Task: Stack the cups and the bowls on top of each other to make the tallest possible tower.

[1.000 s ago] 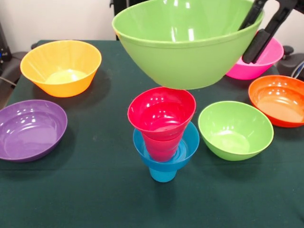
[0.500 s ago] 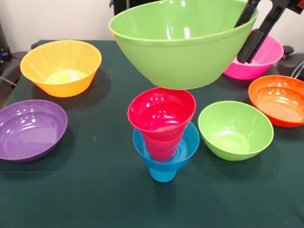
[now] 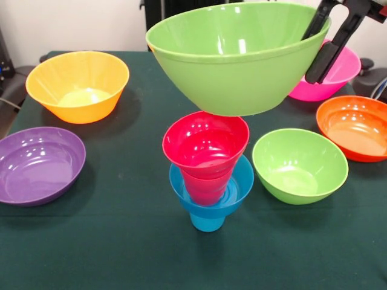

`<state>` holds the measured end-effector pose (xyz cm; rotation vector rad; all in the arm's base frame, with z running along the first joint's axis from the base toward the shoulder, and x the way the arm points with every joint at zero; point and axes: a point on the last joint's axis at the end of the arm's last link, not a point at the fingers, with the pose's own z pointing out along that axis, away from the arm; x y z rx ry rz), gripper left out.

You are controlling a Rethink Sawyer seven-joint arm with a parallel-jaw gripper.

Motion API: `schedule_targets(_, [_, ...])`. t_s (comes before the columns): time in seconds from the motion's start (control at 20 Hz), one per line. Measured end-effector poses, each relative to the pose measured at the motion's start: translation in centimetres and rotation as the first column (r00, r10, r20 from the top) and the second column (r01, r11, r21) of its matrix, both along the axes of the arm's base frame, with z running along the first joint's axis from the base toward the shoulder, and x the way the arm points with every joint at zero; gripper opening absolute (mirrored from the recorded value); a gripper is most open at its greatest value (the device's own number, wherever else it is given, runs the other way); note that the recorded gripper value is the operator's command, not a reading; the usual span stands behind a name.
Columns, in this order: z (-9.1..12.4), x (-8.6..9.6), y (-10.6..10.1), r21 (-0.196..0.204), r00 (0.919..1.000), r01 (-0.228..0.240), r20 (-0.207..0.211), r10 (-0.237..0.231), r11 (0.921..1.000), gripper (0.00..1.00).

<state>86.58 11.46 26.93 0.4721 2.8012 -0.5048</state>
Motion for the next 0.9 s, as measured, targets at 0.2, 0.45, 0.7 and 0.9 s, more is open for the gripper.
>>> schedule_targets(0.2, [0.2,0.0,0.1,0.007,1.0,-0.001,0.002,0.001,1.0,0.0])
schedule_targets(0.45, [-0.3,-0.2,0.0,0.015,1.0,0.004,-0.006,-0.004,0.9999,0.0])
schedule_targets(0.7, [-1.1,-0.4,-0.5,0.018,0.9999,0.013,-0.011,-0.012,0.9998,0.0])
schedule_targets(0.9, [-1.9,-0.7,-1.2,0.005,0.9998,0.015,-0.015,-0.015,0.9999,0.0])
